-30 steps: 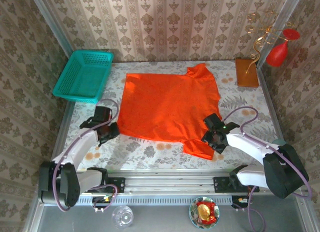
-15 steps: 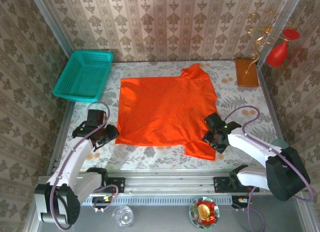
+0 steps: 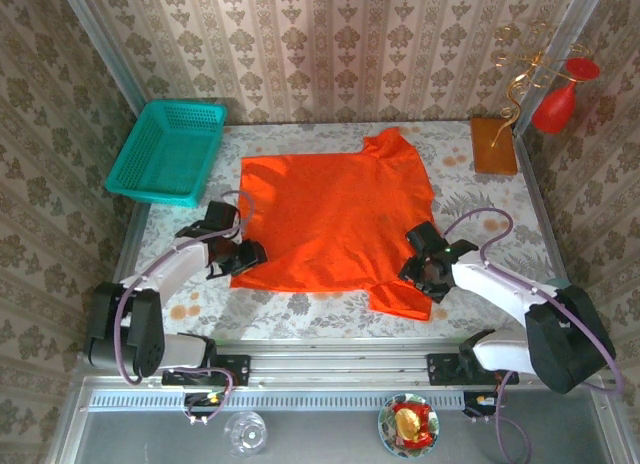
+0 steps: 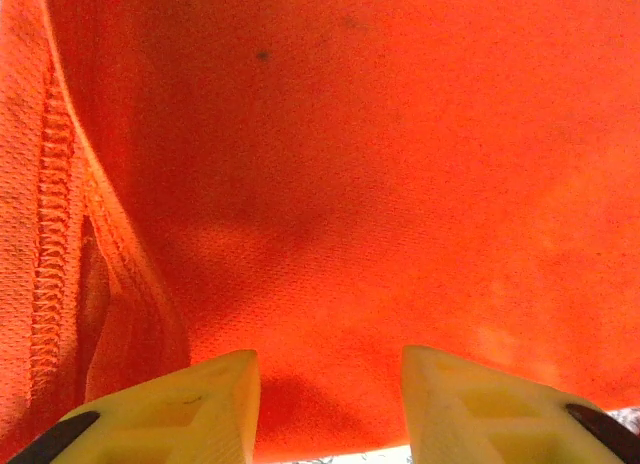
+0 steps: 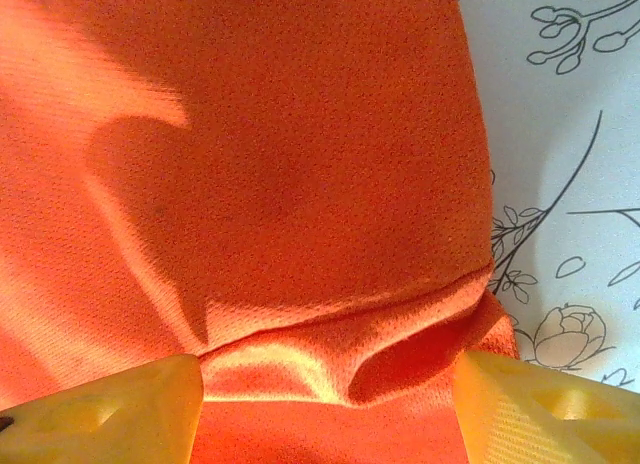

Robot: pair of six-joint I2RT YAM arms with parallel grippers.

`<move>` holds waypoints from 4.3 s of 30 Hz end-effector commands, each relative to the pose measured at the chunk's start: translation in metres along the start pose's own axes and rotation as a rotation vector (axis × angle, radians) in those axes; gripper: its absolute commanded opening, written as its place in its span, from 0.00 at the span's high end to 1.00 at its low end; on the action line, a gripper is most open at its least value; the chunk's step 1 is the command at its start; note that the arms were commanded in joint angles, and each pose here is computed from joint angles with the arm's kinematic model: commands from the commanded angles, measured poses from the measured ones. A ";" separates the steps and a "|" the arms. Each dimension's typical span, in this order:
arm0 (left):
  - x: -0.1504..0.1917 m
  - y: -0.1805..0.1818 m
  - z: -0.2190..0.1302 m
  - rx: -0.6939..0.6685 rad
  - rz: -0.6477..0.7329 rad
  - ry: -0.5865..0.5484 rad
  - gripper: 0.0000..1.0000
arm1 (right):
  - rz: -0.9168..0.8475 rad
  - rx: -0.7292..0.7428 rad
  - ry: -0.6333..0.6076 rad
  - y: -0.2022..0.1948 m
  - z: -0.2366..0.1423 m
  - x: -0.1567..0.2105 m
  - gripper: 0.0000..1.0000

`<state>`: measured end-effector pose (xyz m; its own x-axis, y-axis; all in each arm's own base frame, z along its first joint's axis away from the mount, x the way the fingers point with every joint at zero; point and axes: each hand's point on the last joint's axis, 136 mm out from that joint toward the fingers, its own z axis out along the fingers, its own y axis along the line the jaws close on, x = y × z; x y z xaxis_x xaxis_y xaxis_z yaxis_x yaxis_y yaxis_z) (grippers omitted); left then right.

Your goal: Fold the inside-out t-shirt

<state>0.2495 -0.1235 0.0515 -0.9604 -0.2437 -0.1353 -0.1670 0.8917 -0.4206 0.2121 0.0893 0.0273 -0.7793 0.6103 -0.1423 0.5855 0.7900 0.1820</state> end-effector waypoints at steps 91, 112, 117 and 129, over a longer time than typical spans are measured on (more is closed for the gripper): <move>-0.001 0.049 -0.001 -0.306 0.194 -0.018 0.72 | 0.043 0.104 0.054 -0.026 0.021 0.003 0.32; 0.057 0.095 -0.026 -0.285 -0.289 -0.102 1.00 | 0.052 0.103 0.044 -0.025 0.020 0.000 0.32; 0.059 0.099 -0.027 -0.254 -0.346 -0.144 0.76 | 0.055 0.095 0.044 -0.021 0.018 -0.001 0.32; 0.020 0.046 -0.055 -0.100 -0.236 -0.251 0.75 | -0.100 -0.157 -0.014 0.030 -0.023 -0.016 0.32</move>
<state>0.2005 -0.0505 0.0766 -0.7888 -0.5429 -0.2883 -0.4429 0.8272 -0.3458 0.2224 0.0860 0.0452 -0.7907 0.5899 -0.1637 0.5496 0.8019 0.2343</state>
